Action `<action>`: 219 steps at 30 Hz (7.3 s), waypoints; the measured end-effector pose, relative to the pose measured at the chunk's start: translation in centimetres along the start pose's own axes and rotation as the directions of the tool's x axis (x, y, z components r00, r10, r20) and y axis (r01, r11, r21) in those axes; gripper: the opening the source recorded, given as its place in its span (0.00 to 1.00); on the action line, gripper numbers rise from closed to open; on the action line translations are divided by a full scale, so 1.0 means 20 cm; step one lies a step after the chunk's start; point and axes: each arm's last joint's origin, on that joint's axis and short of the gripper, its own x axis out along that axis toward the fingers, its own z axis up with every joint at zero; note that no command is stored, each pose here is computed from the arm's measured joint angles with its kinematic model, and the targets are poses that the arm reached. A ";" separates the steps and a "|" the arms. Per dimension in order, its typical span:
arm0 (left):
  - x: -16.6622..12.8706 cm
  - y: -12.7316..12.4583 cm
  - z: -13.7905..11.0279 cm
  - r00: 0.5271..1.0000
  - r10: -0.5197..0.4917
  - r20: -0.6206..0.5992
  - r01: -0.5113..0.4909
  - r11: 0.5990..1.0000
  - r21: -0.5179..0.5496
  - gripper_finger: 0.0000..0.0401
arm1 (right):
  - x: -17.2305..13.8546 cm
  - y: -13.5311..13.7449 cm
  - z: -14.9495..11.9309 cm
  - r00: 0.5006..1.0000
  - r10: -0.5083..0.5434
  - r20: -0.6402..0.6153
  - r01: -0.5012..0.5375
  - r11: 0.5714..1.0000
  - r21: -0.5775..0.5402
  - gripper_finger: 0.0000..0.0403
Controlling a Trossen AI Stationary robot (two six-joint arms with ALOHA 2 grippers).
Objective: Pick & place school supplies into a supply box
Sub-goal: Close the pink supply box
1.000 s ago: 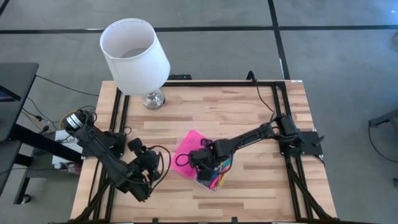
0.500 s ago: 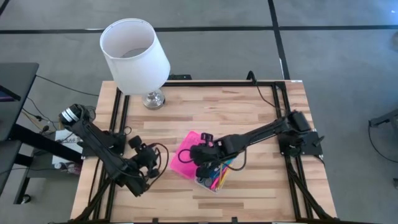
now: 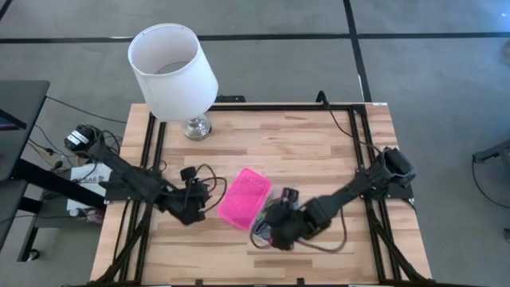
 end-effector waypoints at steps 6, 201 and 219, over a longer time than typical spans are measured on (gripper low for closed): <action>0.13 0.11 0.02 0.983 -0.154 -0.095 0.163 0.982 0.095 0.42 | -0.09 0.14 -0.15 0.998 -0.069 -0.010 0.070 0.994 0.088 0.29; 0.45 0.02 0.54 0.838 -0.540 0.077 0.524 0.837 0.157 0.32 | 0.16 -0.15 -0.35 0.945 -0.002 0.328 -0.073 0.974 0.215 0.23; 0.46 0.03 0.50 0.870 -0.493 0.006 0.490 0.865 0.110 0.32 | 0.42 -0.11 -0.34 0.963 0.088 0.255 -0.142 0.969 0.201 0.23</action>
